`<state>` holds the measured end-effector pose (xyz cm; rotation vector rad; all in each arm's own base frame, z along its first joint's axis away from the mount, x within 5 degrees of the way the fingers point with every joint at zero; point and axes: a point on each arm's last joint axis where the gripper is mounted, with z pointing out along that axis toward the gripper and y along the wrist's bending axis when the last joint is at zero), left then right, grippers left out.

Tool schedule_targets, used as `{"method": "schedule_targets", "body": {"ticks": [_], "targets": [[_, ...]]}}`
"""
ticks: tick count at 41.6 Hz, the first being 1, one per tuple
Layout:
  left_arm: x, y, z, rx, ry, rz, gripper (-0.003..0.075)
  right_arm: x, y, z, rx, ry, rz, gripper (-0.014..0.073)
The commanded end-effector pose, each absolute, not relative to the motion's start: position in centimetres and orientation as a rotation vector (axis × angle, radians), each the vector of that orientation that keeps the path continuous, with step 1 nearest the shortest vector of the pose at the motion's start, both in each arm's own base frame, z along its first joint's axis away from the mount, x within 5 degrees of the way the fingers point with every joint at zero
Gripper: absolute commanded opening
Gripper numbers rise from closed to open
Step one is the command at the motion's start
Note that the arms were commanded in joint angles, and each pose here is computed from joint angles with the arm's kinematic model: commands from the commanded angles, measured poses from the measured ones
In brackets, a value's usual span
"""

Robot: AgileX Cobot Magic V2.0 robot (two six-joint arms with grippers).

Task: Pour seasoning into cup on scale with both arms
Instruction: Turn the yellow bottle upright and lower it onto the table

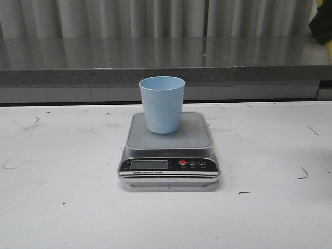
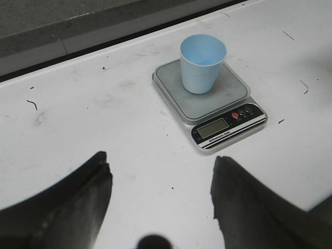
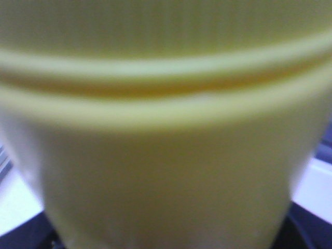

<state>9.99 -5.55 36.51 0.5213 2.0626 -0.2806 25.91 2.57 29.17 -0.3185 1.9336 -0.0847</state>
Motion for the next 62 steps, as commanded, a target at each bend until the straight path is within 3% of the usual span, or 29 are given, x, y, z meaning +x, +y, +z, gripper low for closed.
{"method": "schedule_targets", "body": {"ticks": [1, 9, 28, 45, 62], "targets": [[10.1, -5.7, 37.9, 0.496, 1.973, -0.318, 0.0418, 25.5, 1.7, 30.3, -0.195, 1.655, 0.027, 0.0329], [10.1, -5.7, 37.9, 0.496, 1.973, -0.318, 0.0418, 24.9, 2.2, 26.8, -0.194, 1.507, 0.131, 0.0329], [10.1, -5.7, 37.9, 0.496, 1.973, -0.318, 0.0418, 29.1, 2.8, 19.7, -0.208, 1.468, 0.211, 0.0329], [10.1, -5.7, 37.9, 0.496, 1.973, -0.318, 0.0418, 33.8, 2.6, 17.2, -0.179, 1.531, 0.196, 0.0329], [10.1, -5.7, 37.9, 0.496, 1.973, -0.318, 0.0418, 34.7, 2.5, 15.2, -0.17, 1.573, 0.194, 0.0334]]}}
